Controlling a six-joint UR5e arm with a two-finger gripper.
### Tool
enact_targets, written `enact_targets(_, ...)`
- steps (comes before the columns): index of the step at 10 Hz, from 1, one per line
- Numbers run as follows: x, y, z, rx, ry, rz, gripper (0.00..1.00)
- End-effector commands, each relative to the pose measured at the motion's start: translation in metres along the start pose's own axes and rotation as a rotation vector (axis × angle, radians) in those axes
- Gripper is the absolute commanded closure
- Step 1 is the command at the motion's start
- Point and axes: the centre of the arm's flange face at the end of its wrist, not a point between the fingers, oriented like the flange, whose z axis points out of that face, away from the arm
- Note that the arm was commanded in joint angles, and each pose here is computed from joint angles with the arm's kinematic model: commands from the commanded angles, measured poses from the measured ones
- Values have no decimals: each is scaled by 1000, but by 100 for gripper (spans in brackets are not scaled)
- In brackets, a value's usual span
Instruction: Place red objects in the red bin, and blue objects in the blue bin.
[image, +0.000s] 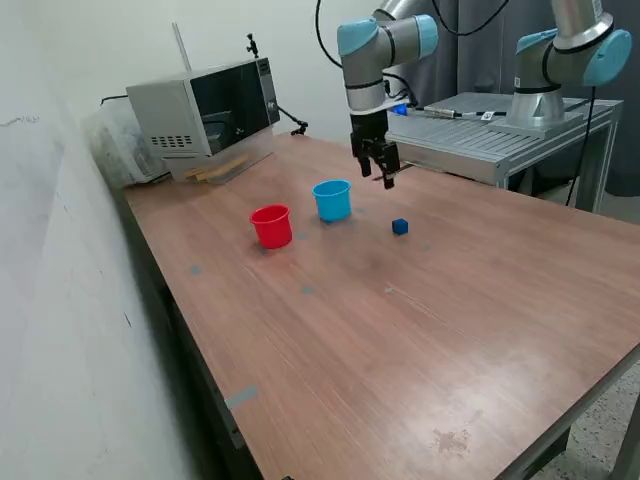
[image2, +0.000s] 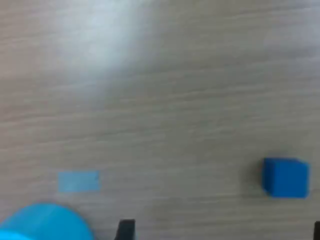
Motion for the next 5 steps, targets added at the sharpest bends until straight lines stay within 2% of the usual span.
enact_targets(1,42,-26,4,16,42,-15,0)
enact_targets(3,72,-31,1,-17,43,-39,0)
enact_targets(5,80,-31,12,-1,56,-7,0)
